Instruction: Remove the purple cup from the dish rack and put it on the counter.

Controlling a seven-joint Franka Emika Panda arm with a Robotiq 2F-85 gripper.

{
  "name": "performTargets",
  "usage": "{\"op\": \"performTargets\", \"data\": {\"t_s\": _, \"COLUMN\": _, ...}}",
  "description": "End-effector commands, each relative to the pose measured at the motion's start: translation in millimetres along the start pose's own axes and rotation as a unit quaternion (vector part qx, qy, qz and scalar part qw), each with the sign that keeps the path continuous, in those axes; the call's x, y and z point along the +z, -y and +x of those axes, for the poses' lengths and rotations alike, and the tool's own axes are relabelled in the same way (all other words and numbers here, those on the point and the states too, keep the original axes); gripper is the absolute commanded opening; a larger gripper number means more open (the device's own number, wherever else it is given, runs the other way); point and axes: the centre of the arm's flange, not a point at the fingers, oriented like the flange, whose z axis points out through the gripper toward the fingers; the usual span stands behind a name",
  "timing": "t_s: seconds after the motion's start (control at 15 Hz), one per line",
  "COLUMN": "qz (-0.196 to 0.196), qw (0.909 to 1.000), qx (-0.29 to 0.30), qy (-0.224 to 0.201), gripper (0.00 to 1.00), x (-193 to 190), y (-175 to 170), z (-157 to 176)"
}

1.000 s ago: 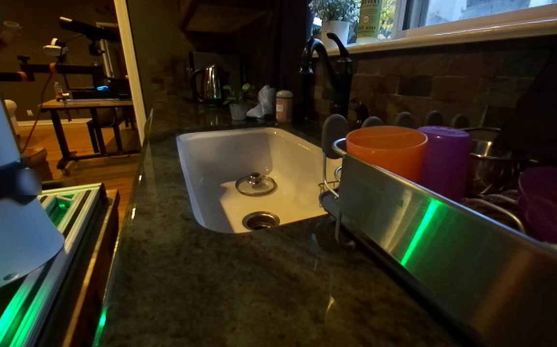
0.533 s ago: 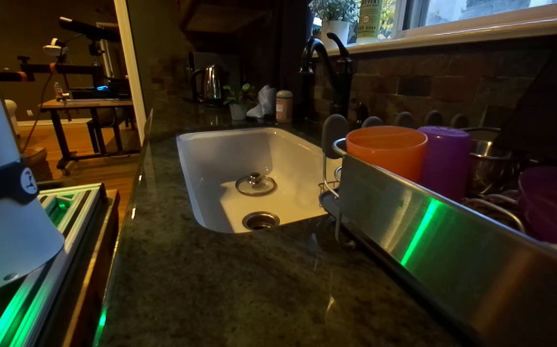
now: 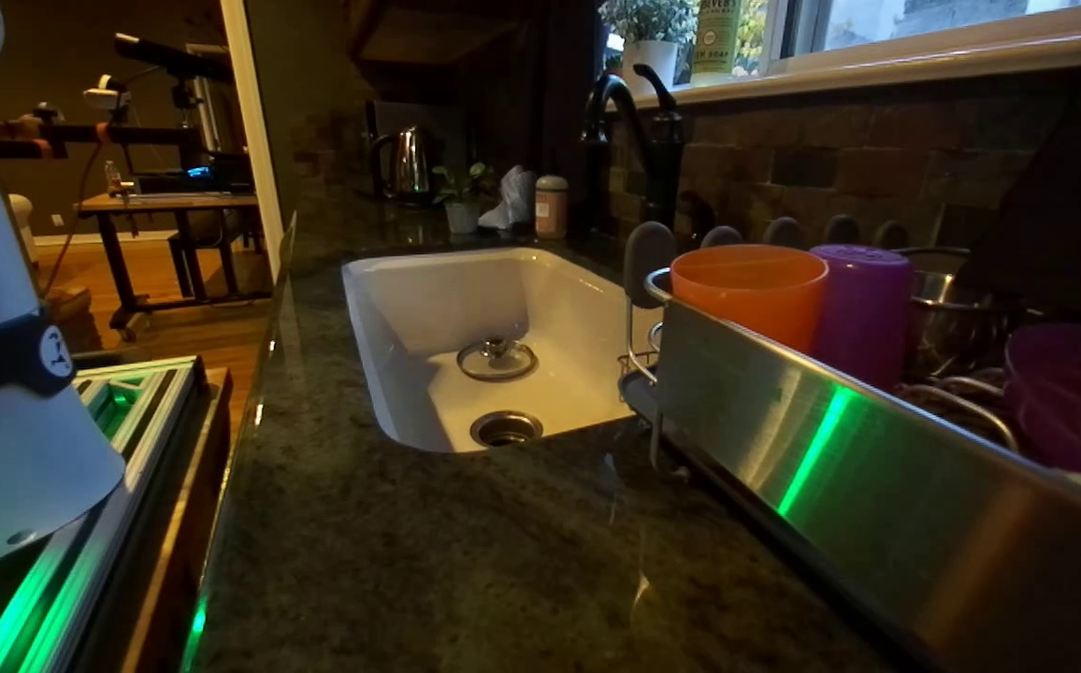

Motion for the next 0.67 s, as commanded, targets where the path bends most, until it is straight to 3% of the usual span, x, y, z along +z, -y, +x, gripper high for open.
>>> {"op": "performTargets", "data": {"t_s": 0.0, "qz": 0.010, "qw": 0.9996, "qx": -0.010, "qy": 0.023, "gripper": 1.00, "x": 1, "y": -78, "z": 3}}
{"op": "performTargets", "data": {"t_s": 0.13, "qz": 0.019, "qw": 0.9990, "qx": 0.036, "qy": 0.020, "gripper": 1.00, "x": 1, "y": -106, "z": 0}}
{"op": "performTargets", "data": {"t_s": 0.2, "qz": 0.017, "qw": 0.9997, "qx": 0.018, "qy": 0.002, "gripper": 1.00, "x": 1, "y": -82, "z": -10}}
{"op": "performTargets", "data": {"t_s": 0.4, "qz": 0.019, "qw": 0.9991, "qx": 0.037, "qy": 0.006, "gripper": 1.00, "x": 3, "y": -104, "z": -8}}
{"op": "performTargets", "data": {"t_s": 0.47, "qz": -0.013, "qw": 0.9995, "qx": 0.027, "qy": -0.005, "gripper": 1.00, "x": 10, "y": -110, "z": -5}}
{"op": "performTargets", "data": {"t_s": 0.6, "qz": -0.029, "qw": 0.9994, "qx": 0.004, "qy": 0.017, "gripper": 1.00, "x": 25, "y": -139, "z": 2}}
